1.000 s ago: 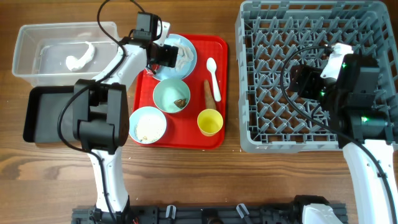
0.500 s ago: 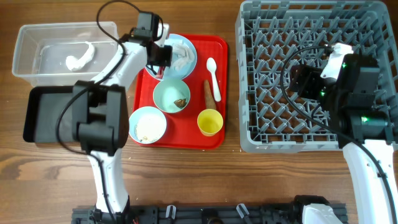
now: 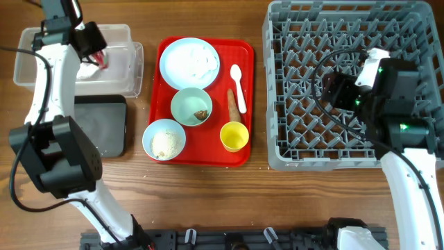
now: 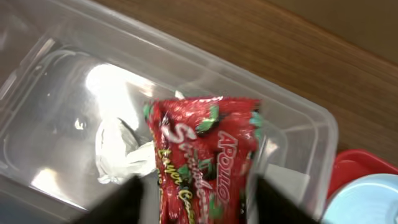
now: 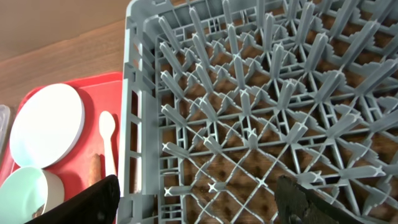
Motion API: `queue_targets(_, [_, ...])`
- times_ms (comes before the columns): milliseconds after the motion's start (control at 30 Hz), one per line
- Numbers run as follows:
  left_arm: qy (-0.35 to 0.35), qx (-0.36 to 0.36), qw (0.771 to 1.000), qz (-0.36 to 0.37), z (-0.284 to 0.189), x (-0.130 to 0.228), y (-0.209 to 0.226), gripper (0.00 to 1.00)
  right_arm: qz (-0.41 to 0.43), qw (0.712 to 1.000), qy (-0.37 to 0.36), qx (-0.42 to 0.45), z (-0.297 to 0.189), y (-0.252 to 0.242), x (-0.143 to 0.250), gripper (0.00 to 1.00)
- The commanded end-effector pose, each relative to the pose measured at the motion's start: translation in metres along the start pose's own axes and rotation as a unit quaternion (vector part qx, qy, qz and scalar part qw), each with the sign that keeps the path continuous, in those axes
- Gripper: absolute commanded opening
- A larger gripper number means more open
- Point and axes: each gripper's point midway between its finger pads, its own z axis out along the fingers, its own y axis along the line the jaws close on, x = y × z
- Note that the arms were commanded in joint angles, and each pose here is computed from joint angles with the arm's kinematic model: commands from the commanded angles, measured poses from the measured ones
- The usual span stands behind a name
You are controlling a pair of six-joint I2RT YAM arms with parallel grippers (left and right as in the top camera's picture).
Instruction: Sort waste into correct bins and load items into the dishwasher rack
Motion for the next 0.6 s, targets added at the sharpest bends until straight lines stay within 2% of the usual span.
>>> queue_targets(0, [0.003, 0.010, 1.000, -0.001, 0.005, 0.002, -0.005, 0.94, 0.016, 1.000, -0.003, -0.018, -0.001, 0.007, -0.005, 0.82])
queue_targets(67, [0.004, 0.022, 1.000, 0.005, 0.004, 0.004, -0.013, 0.99, 0.021, 1.000, -0.003, -0.018, -0.001, 0.007, -0.005, 0.82])
queue_targets(167, [0.003, 0.035, 0.999, 0.017, 0.002, 0.006, -0.030, 0.99, 0.021, 1.000, -0.002, -0.018, -0.001, 0.007, -0.005, 0.82])
queue_targets(233, [0.000, 0.091, 0.992, 0.084, -0.010, 0.010, -0.066, 0.98, 0.021, 1.000, -0.002, -0.018, -0.001, 0.007, -0.005, 0.82])
queue_targets(300, [-0.009, 0.154, 0.972, 0.179, -0.030, 0.023, -0.122, 0.95, 0.021, 1.000, -0.002, -0.018, -0.001, 0.007, -0.005, 0.82])
queue_targets(400, [0.008, 0.194, 0.933, 0.302, -0.039, 0.072, -0.193, 0.97, 0.021, 1.000, -0.001, -0.018, -0.001, 0.007, -0.005, 0.83])
queue_targets(433, [0.031, 0.203, 0.917, 0.341, -0.030, 0.107, -0.224, 0.97, 0.022, 1.000, 0.006, -0.016, -0.001, 0.006, -0.001, 0.85])
queue_targets(467, [0.049, 0.207, 0.911, 0.353, -0.018, 0.127, -0.236, 0.97, 0.024, 0.999, 0.017, -0.013, -0.001, 0.005, 0.005, 0.86])
queue_targets(567, [0.075, 0.211, 0.902, 0.369, 0.006, 0.158, -0.249, 0.97, 0.027, 0.999, 0.029, -0.010, -0.002, 0.003, 0.010, 0.86])
